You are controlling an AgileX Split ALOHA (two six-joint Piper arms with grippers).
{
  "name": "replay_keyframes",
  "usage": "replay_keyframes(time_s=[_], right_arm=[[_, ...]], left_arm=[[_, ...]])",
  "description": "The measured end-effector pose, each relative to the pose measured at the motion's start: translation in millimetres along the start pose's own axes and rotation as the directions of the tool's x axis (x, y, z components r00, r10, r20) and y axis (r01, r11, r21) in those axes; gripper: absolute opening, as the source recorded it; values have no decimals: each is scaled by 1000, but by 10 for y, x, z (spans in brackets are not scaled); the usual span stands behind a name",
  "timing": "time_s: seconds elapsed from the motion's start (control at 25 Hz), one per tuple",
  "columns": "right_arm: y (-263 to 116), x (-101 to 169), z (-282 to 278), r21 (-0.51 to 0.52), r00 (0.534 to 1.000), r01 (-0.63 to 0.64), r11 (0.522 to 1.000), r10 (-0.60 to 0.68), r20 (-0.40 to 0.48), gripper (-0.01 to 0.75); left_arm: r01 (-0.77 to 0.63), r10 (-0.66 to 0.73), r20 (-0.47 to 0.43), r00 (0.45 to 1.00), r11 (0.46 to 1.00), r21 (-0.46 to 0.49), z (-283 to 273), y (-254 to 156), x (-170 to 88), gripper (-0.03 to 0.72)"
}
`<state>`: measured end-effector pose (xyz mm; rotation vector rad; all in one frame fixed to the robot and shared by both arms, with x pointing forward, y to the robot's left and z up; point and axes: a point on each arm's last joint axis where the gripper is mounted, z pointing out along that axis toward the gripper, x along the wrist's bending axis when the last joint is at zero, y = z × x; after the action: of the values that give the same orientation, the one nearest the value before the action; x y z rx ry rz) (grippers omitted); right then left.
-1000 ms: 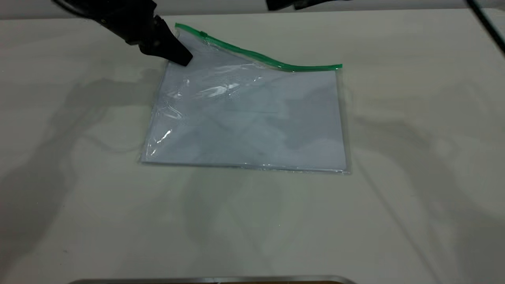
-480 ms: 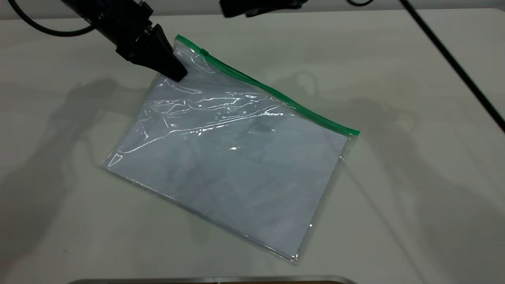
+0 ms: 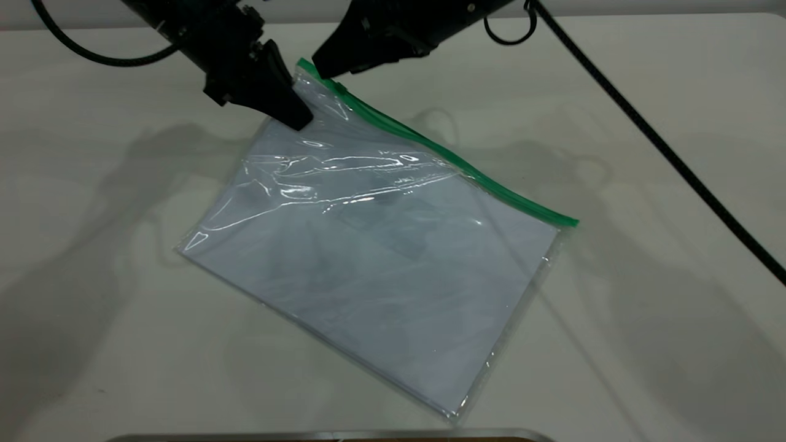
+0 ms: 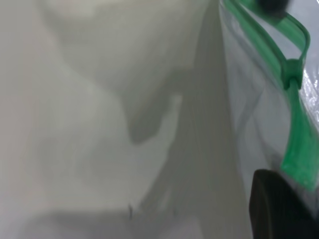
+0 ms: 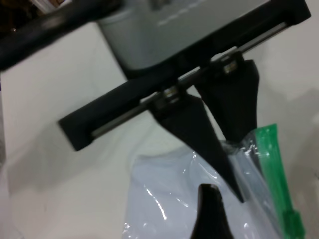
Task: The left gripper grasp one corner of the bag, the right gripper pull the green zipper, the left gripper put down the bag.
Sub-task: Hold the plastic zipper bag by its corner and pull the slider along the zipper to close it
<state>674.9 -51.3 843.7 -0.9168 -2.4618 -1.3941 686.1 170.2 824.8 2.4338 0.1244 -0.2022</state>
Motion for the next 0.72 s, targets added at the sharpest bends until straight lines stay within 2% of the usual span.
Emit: replay_keyframes(time_s=[0.44, 0.56, 0.72], right_arm=[[-134, -76, 99, 18, 999, -33, 999, 33, -2, 577], [-113, -77, 97, 6, 999, -40, 999, 40, -2, 529], [-118, -80, 100, 6, 999, -41, 999, 41, -1, 425]], left_arm=[[-31, 31, -9, 999, 1000, 4, 31, 31, -1, 55], [-31, 31, -9, 999, 999, 5, 31, 31, 0, 55], [-31, 31, -11, 999, 999, 5, 31, 31, 1, 55]])
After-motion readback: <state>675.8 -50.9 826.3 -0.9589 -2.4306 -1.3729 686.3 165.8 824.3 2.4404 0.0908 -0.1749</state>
